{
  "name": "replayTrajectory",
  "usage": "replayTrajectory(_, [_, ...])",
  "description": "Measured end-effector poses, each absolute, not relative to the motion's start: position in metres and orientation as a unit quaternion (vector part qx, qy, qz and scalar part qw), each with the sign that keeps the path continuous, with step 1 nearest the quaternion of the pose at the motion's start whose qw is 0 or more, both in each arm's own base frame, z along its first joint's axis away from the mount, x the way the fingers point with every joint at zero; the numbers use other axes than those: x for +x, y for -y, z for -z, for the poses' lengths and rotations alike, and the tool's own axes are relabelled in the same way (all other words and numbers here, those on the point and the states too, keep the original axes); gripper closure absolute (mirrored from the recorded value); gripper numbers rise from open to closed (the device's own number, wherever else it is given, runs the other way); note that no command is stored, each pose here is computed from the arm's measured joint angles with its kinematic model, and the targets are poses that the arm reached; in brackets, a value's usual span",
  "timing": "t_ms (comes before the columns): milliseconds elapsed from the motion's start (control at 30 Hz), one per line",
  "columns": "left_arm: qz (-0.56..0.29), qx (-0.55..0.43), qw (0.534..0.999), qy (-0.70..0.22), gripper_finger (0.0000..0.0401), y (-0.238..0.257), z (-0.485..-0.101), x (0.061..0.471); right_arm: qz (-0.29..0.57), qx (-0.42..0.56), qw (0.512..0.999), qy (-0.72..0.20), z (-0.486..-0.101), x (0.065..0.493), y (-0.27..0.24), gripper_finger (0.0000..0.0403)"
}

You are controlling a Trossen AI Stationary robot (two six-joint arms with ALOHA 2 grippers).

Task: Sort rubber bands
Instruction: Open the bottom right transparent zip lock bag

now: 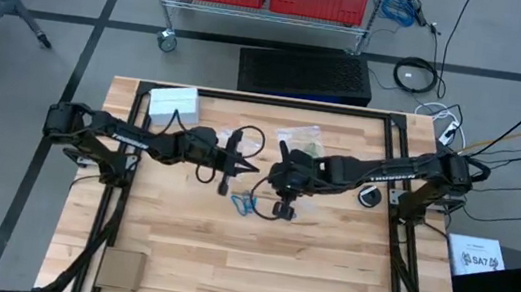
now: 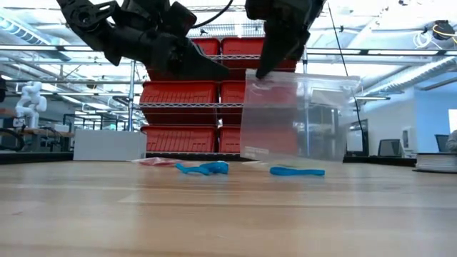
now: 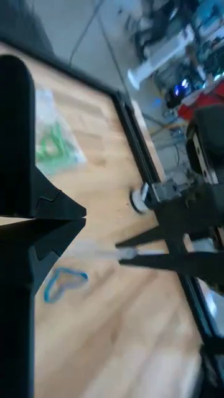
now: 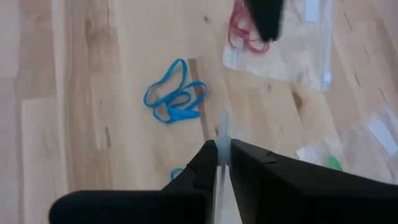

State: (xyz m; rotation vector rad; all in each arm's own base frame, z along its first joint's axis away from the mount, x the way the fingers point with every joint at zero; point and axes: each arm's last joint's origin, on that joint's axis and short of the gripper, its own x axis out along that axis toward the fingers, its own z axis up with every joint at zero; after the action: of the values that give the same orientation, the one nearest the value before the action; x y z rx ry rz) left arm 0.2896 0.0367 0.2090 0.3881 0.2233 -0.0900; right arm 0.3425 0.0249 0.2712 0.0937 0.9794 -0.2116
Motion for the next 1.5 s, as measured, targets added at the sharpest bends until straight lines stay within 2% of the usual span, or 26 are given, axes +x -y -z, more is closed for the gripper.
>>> replayTrajectory(100, [0.075, 0.158, 0.979, -0.105, 0.0392, -0.035, -0.209, 0.290, 0.100, 0.042, 0.880, -0.462, -0.272, 0.344, -0.025, 0.0386])
replayTrajectory(200, [0.101, 0.126, 0.981, -0.108, 0.0367, -0.033, -0.203, 0.292, 0.093, 0.035, 0.889, -0.446, -0.275, 0.347, -0.025, 0.0386])
replayTrajectory(467, [0.116, 0.077, 0.985, -0.102, 0.0282, -0.035, -0.200, 0.311, 0.088, 0.027, 0.895, -0.436, -0.276, 0.348, -0.025, 0.0386])
replayTrajectory(600, [0.118, 0.067, 0.985, -0.106, 0.0267, -0.035, -0.198, 0.317, 0.088, 0.027, 0.895, -0.436, -0.276, 0.348, -0.025, 0.0386])
replayTrajectory(767, [0.115, 0.065, 0.986, -0.098, 0.0286, -0.036, -0.203, 0.321, 0.088, 0.027, 0.895, -0.437, -0.276, 0.348, -0.025, 0.0386])
replayTrajectory(1000, [0.109, 0.070, 0.986, -0.102, 0.0389, -0.037, -0.202, 0.321, 0.090, 0.024, 0.893, -0.440, -0.276, 0.348, -0.025, 0.0386])
replayTrajectory(1500, [0.082, 0.086, 0.988, -0.104, 0.0399, -0.039, -0.202, 0.322, 0.101, 0.030, 0.875, -0.473, -0.273, 0.340, -0.024, 0.0386])
